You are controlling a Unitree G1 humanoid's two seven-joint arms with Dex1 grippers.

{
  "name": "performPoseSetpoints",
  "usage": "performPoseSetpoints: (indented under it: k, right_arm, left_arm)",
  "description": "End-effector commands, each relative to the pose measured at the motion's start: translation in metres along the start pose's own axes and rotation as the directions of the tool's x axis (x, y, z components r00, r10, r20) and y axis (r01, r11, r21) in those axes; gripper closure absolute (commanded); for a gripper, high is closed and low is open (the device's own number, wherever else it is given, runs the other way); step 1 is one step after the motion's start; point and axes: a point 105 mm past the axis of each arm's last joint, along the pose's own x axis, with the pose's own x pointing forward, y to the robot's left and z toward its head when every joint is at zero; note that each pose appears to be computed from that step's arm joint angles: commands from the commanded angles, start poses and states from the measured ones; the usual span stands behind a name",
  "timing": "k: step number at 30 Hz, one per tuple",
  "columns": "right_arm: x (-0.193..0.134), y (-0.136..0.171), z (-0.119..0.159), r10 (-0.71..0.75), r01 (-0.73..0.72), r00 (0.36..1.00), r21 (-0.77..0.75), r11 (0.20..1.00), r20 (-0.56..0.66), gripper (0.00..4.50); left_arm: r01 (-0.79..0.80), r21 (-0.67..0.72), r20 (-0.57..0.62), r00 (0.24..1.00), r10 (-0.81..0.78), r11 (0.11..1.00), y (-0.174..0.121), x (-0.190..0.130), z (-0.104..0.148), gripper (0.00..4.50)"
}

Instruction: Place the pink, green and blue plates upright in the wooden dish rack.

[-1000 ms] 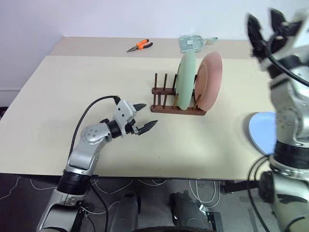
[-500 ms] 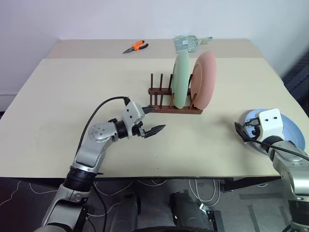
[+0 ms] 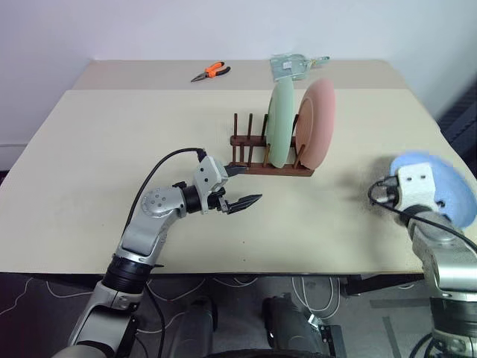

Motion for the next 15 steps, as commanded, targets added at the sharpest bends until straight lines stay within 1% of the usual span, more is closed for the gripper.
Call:
performPoseSetpoints:
  k: [1, 2, 3, 4, 5, 6, 8, 10, 11, 12, 13, 14, 15]
  right_arm:
    - [-0.005, -0.019, 0.088, -0.062, 0.048, 0.941, 0.05, 0.998, 0.334, 4.45]
    - [-0.009, -0.017, 0.118, -0.044, -0.006, 0.9, 0.114, 0.993, 0.434, 4.45]
    - [-0.015, -0.008, 0.156, 0.002, -0.149, 0.834, 0.221, 0.964, 0.552, 4.45]
    - [-0.023, -0.002, 0.182, 0.037, -0.264, 0.774, 0.27, 0.926, 0.632, 4.45]
    - [-0.034, 0.009, 0.209, 0.083, -0.437, 0.697, 0.331, 0.836, 0.712, 4.45]
    - [-0.044, 0.022, 0.227, 0.133, -0.581, 0.624, 0.343, 0.738, 0.77, 4.45]
    - [-0.063, 0.043, 0.249, 0.204, -0.764, 0.506, 0.326, 0.556, 0.838, 4.45]
    - [-0.076, 0.059, 0.26, 0.227, -0.866, 0.426, 0.322, 0.382, 0.876, 4.45]
    - [-0.083, 0.071, 0.265, 0.228, -0.908, 0.389, 0.33, 0.259, 0.893, 4.45]
    - [-0.087, 0.078, 0.269, 0.228, -0.926, 0.368, 0.334, 0.175, 0.901, 4.45]
    - [-0.091, 0.091, 0.27, 0.24, -0.936, 0.35, 0.345, 0.066, 0.905, 4.45]
    - [-0.093, 0.102, 0.27, 0.253, -0.933, 0.345, 0.36, -0.014, 0.904, 4.45]
    - [-0.092, 0.116, 0.267, 0.27, -0.914, 0.364, 0.398, -0.083, 0.892, 4.45]
  left_arm:
    - [-0.052, 0.054, 0.029, 0.998, 0.051, 0.997, 0.011, -0.004, 0.009, 0.59]
    - [-0.088, 0.067, 0.03, 0.996, 0.086, 0.994, 0.018, -0.006, 0.008, 0.59]
    - [-0.147, 0.079, 0.034, 0.989, 0.145, 0.986, 0.029, -0.012, 0.008, 0.59]
    - [-0.188, 0.087, 0.037, 0.982, 0.186, 0.978, 0.038, -0.017, 0.007, 0.59]
    - [-0.235, 0.089, 0.042, 0.972, 0.233, 0.968, 0.048, -0.025, 0.007, 0.59]
    - [-0.27, 0.093, 0.041, 0.963, 0.268, 0.958, 0.055, -0.032, 0.007, 0.59]
    - [-0.307, 0.09, 0.041, 0.952, 0.304, 0.948, 0.065, -0.043, 0.006, 0.59]
    - [-0.319, 0.082, 0.031, 0.948, 0.318, 0.944, 0.069, -0.051, 0.004, 0.59]
    - [-0.323, 0.083, 0.02, 0.946, 0.323, 0.943, 0.07, -0.056, 0.001, 0.59]
    - [-0.325, 0.083, 0.012, 0.945, 0.325, 0.942, 0.071, -0.06, 0.0, 0.59]
    - [-0.328, 0.085, 0.003, 0.944, 0.329, 0.941, 0.07, -0.063, -0.002, 0.59]
    - [-0.329, 0.084, -0.003, 0.944, 0.33, 0.941, 0.07, -0.065, -0.003, 0.59]
    - [-0.332, 0.081, -0.006, 0.943, 0.334, 0.94, 0.069, -0.067, -0.004, 0.59]
